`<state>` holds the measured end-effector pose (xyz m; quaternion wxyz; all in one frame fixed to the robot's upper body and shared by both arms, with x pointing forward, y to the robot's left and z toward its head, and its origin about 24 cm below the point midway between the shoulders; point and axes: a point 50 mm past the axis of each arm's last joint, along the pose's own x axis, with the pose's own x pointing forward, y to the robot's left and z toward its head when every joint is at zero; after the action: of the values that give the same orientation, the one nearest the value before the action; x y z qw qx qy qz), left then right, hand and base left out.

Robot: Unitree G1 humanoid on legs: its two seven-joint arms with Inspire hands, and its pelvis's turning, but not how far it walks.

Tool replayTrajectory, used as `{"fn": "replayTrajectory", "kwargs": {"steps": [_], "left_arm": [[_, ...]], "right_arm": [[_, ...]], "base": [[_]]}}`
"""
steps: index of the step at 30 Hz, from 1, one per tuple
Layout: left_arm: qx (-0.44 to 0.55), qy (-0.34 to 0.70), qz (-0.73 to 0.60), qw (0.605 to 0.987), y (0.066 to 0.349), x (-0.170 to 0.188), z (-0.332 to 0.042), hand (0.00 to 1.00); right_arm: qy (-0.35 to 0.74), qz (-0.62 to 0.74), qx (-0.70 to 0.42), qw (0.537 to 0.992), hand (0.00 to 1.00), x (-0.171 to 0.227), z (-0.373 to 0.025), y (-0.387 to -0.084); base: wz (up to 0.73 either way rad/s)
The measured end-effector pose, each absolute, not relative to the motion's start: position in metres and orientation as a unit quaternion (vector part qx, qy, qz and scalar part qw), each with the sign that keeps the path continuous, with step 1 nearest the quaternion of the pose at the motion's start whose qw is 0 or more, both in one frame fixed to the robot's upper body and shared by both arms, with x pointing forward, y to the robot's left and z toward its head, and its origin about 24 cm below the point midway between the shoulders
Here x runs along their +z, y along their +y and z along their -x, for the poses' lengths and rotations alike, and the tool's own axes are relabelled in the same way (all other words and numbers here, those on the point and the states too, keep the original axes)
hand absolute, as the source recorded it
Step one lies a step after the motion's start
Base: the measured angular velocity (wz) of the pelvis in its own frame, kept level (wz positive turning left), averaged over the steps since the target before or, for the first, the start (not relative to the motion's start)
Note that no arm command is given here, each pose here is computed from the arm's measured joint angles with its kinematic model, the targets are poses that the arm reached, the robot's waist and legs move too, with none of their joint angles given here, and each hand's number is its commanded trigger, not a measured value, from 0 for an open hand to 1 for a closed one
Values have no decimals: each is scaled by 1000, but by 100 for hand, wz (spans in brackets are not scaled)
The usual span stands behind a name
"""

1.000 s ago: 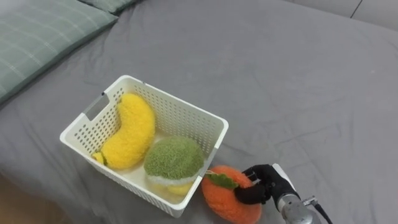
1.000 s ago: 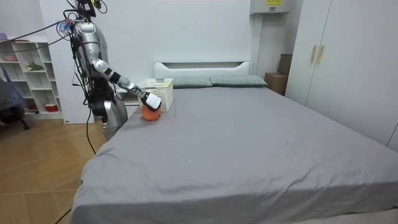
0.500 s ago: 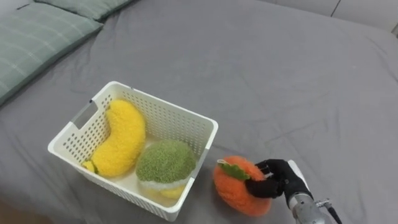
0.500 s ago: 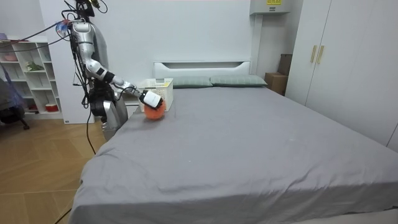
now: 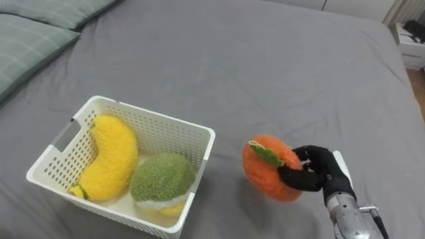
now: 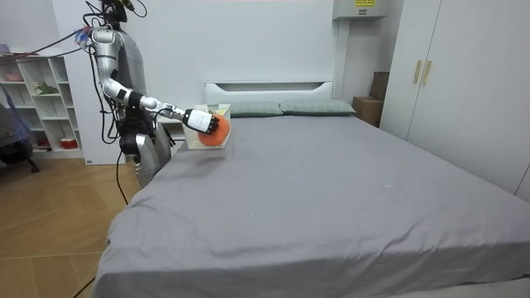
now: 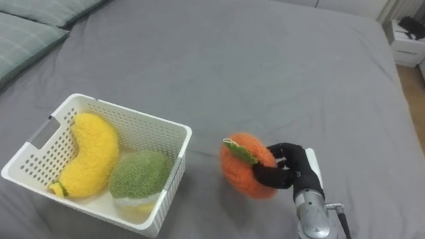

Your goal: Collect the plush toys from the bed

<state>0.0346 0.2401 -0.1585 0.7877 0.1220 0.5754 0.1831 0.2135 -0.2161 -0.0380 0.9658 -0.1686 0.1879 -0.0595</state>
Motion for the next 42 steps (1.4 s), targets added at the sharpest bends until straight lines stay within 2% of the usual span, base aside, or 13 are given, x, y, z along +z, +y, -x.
{"fn": "replayTrajectory", "kwargs": {"steps": [11,16,25,42], "left_arm": [[176,564,-112,799,239,-158,-42,0],[182,562,-106,800,240,-158,-44,0],[172,568,-107,798,241,-159,-45,0],[167,571,-115,796,243,-159,-54,0]], "right_arm": [[107,151,-63,981,100,-3,-227,-210],[19,152,-41,987,100,38,-241,-199],[-79,160,-10,984,100,84,-260,-182],[-144,198,110,963,100,116,-273,-129]], "base": [[-6],[-2],[2],[6]]}}
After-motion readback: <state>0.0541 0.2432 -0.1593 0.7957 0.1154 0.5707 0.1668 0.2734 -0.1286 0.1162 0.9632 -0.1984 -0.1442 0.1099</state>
